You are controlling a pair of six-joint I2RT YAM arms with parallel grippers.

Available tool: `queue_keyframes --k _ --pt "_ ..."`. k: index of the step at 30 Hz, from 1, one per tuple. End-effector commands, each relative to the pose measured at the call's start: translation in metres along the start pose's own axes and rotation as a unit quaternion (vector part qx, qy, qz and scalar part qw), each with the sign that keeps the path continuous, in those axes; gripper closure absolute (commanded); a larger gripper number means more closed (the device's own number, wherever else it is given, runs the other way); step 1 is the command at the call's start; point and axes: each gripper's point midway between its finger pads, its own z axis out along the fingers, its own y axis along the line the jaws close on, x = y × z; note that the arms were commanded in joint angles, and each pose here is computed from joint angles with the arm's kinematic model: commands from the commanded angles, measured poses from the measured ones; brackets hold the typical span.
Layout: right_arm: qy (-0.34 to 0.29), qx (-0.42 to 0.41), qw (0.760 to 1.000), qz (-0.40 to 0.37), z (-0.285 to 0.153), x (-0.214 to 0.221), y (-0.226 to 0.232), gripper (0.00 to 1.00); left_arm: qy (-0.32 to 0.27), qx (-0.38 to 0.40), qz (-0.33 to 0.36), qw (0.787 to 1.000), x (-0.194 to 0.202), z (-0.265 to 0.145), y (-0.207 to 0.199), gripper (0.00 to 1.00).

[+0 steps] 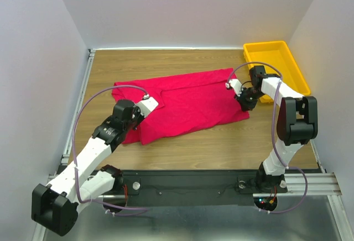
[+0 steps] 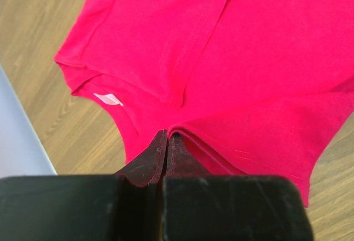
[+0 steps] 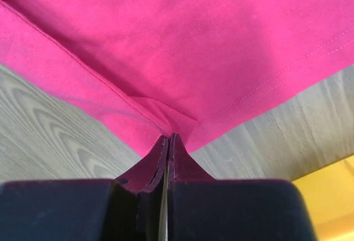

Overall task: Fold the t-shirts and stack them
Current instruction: Fold the tshirt

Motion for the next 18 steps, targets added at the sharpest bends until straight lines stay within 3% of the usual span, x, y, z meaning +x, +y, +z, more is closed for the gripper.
queue_keyframes --k 1,18 --pt "-0.019 0.020 1.000 0.003 -0.004 -0.011 -0.016 0.99 -0.040 -0.015 -0.030 0.999 -0.030 0.001 0.018 1.00" --pt "-0.018 0.028 0.999 0.023 -0.001 -0.013 -0.027 0.99 -0.025 -0.052 -0.064 0.996 -0.023 0.010 0.044 1.00"
